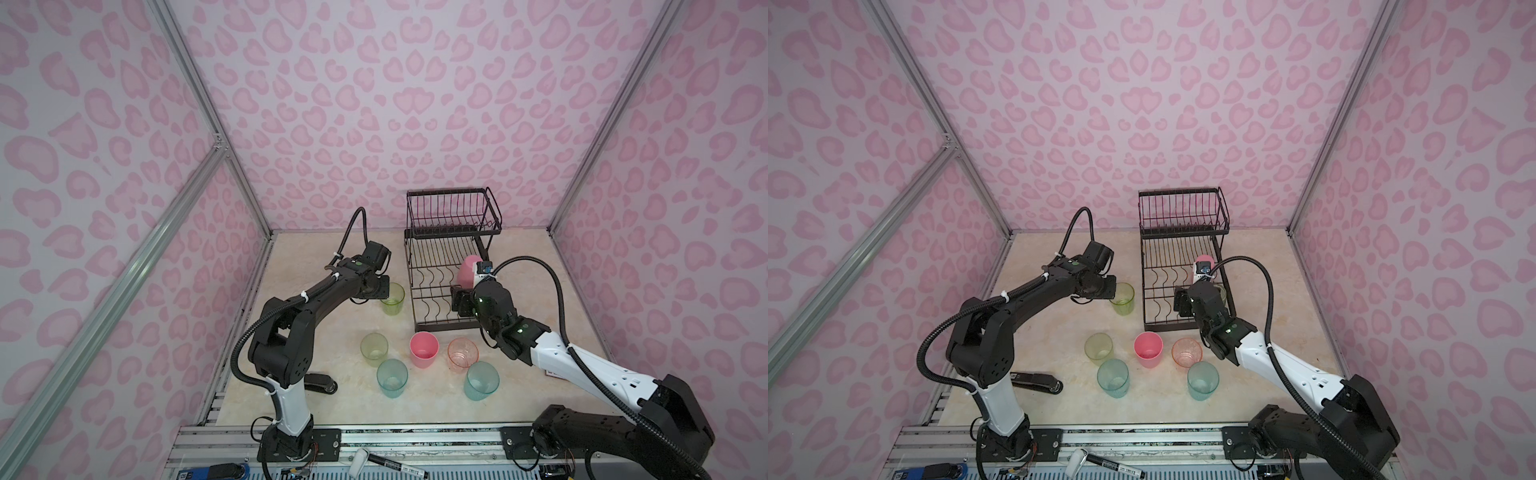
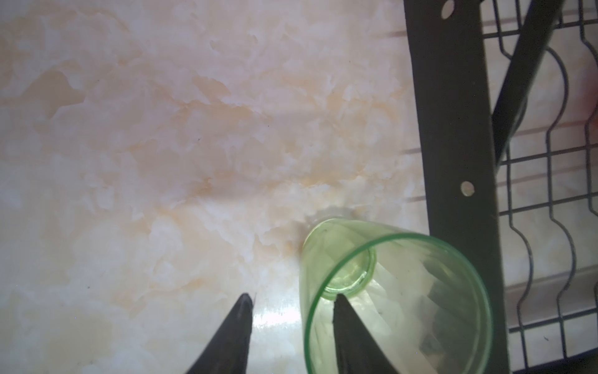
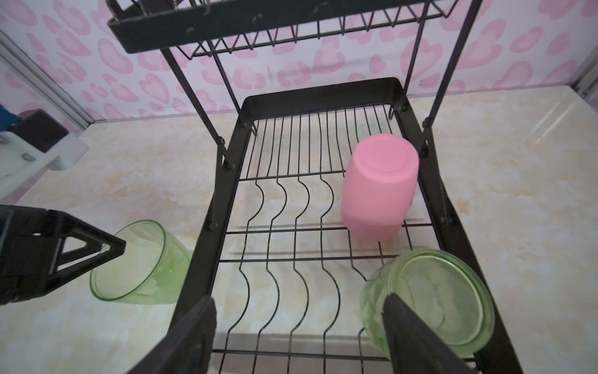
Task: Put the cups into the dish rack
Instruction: 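Grasp the lime green cup with the left gripper while the right withdraws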
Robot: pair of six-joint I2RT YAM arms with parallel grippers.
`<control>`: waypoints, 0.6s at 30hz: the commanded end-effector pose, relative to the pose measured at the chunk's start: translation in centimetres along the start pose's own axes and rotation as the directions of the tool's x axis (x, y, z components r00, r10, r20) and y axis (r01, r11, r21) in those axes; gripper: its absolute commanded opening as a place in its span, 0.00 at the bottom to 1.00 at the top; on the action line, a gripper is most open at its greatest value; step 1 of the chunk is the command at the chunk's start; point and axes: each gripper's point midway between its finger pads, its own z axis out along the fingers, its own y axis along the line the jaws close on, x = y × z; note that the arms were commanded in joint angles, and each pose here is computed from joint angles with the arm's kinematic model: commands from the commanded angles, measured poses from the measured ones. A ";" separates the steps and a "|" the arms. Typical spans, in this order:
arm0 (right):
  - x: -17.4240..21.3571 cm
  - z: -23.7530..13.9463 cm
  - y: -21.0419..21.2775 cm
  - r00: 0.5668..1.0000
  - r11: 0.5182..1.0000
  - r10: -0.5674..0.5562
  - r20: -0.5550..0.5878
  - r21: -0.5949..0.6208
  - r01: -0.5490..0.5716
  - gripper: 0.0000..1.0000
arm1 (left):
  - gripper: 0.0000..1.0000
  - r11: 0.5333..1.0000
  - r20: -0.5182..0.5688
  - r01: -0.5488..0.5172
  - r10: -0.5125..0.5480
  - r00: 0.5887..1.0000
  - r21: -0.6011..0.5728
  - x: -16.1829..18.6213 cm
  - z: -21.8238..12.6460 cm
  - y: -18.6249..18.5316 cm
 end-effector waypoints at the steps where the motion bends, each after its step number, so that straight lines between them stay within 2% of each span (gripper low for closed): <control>1: 0.7 -0.3 0.9 0.997 0.999 -0.035 -0.066 -0.038 0.033 0.80 | 0.37 1.000 -0.021 -0.025 0.024 0.999 -0.008 0.1 0.5 -0.2; 3: 0.3 -0.5 1.4 0.996 0.998 -0.041 -0.080 -0.048 0.037 0.80 | 0.25 1.000 -0.027 -0.028 0.027 0.999 -0.004 0.1 0.8 -0.3; 8: -0.3 -0.6 2.6 0.992 0.996 -0.056 -0.113 -0.075 0.047 0.80 | 0.04 0.999 -0.027 -0.022 0.023 0.999 0.030 0.1 0.8 -0.9; 18: -2.0 -0.5 4.3 0.991 0.994 -0.027 -0.129 -0.113 0.013 0.81 | 0.03 0.976 0.073 0.089 -0.105 0.992 0.199 -2.6 -3.9 -0.2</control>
